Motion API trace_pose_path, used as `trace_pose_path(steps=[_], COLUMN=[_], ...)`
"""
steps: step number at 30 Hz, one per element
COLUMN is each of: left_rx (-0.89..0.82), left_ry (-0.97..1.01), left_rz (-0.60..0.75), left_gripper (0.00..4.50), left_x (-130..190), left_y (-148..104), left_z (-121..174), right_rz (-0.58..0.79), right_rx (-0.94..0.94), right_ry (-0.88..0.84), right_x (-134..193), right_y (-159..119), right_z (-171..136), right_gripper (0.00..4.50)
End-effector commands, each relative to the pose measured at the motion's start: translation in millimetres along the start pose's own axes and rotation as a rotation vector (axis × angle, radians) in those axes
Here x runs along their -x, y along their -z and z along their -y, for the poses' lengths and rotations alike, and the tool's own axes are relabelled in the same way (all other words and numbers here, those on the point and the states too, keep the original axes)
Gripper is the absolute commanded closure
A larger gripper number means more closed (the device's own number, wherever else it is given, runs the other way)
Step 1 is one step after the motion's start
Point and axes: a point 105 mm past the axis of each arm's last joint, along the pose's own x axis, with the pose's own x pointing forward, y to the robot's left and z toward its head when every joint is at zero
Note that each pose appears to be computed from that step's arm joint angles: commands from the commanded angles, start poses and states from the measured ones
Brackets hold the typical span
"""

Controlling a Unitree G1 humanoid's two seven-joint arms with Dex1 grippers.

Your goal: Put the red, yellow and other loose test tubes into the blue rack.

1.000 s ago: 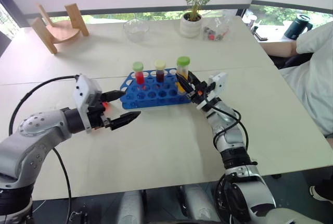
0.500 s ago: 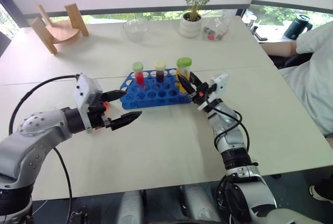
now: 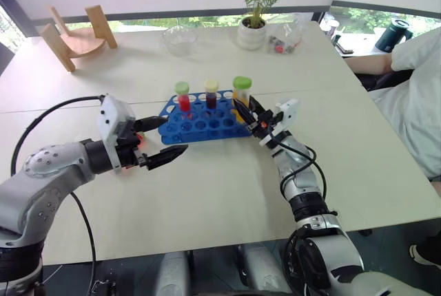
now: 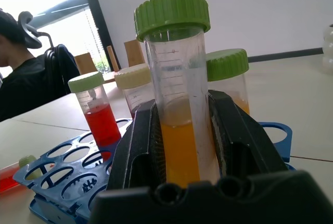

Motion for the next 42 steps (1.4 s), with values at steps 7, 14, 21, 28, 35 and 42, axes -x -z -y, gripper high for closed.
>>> trace_pose_path(steps=[7, 14, 21, 28, 35, 42], left_rx=[-0.038, -0.022, -0.022, -0.023, -0.025, -0.029], left_ry=[0.011, 0.027, 0.042, 0.010, -0.022, -0.043], left_rz=[0.018, 0.028, 0.052, 0.058, 0.054, 0.047], left_gripper=[0.00, 0.00, 0.00, 0.00, 0.00, 0.00], left_x=[0, -8, -19, -16, -12, -7], left_y=[-6, 2, 4, 6, 8, 9], left_z=[7, 6, 4, 5, 8, 10], right_rz=[-0.073, -0.552, -1.068, -1.210, -1.253, -1.114], right_rx=[0.059, 0.174, 0.103, 0.024, 0.031, 0.055], right_ry=[-0.016, -0.174, -0.127, -0.065, -0.106, -0.287], right_x=[13, 47, 76, 73, 71, 70], right_y=[6, -73, -59, -16, 4, -24], right_z=[-3, 26, 35, 38, 33, 10], right_gripper=[1.17, 0.12, 0.12, 0.12, 2.02, 3.63])
